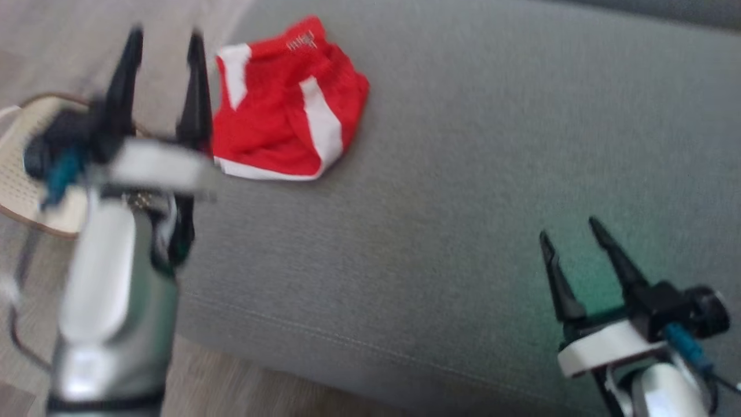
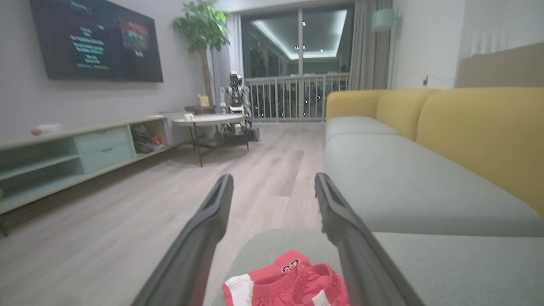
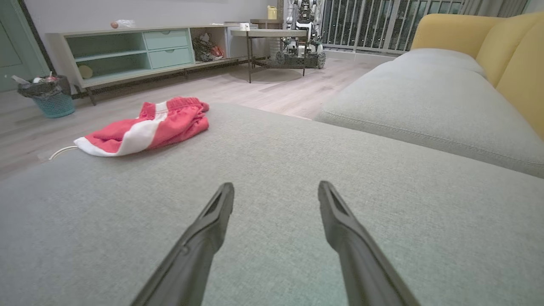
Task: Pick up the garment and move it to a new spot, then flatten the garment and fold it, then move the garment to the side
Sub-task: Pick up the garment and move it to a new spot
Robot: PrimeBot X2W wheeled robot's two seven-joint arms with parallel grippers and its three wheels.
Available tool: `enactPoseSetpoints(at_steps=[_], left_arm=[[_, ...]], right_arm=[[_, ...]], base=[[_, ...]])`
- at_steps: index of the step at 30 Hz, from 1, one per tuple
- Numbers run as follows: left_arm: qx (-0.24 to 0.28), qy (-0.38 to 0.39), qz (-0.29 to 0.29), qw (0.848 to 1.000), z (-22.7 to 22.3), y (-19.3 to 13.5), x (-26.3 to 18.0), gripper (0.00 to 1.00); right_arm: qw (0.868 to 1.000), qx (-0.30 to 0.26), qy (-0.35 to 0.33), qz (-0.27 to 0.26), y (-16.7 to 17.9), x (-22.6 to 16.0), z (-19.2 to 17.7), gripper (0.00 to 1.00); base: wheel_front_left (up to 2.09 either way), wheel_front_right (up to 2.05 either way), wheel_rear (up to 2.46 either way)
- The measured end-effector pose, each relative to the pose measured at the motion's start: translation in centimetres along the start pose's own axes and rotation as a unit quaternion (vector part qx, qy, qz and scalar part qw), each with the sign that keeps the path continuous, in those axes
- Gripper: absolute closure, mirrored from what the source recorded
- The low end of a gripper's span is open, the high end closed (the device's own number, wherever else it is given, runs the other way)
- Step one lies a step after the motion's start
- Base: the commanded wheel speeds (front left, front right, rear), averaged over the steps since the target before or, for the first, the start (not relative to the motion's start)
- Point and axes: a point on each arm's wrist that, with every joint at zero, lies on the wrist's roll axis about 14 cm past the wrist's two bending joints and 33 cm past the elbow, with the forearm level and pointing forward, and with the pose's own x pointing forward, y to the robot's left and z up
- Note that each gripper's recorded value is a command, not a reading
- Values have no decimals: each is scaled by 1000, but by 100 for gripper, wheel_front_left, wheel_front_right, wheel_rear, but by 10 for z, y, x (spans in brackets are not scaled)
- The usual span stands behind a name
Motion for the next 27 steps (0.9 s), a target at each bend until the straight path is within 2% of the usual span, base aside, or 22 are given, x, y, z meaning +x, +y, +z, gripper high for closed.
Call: enactPoseSetpoints(at_steps=[5, 9, 10, 11, 12, 13, 18, 21, 23, 26, 27], left_arm=[[-9, 98, -43, 994, -43, -28, 68, 0], [-34, 218, -68, 973, -109, -48, 92, 0], [-38, 248, -67, 966, -127, -50, 93, 0], [-38, 248, -67, 966, -127, -50, 93, 0], [-40, 304, -63, 950, -163, -51, 90, 0], [-40, 304, -63, 950, -163, -51, 90, 0], [-73, 414, -66, 905, -233, -69, 72, 0], [-71, 465, -74, 879, -265, -80, 56, 0], [-73, 480, -77, 871, -276, -85, 52, 0], [-71, 487, -84, 866, -282, -91, 56, 0], [-71, 487, -86, 867, -282, -93, 57, 27]], right_arm=[[999, -7, 15, -27, -35, 10, -22, 0], [999, -10, 26, -33, -51, 19, -40, 0], [999, -13, 30, -31, -55, 20, -45, 0], [999, -13, 30, -31, -55, 20, -45, 0], [999, -20, 36, -30, -63, 24, -53, 0], [999, -20, 36, -30, -63, 24, -53, 0], [997, -34, 49, -51, -91, 25, -68, 0], [996, -29, 55, -65, -103, 22, -77, 0], [996, -28, 54, -68, -105, 22, -79, 0], [996, -28, 54, -68, -106, 22, -80, 0], [996, -27, 52, -68, -106, 22, -79, 0]], base=[[0, 0, 0], [0, 0, 0], [0, 0, 0], [0, 0, 0], [0, 0, 0], [0, 0, 0], [0, 0, 0], [0, 0, 0], [0, 0, 0], [0, 0, 0], [0, 0, 0]])
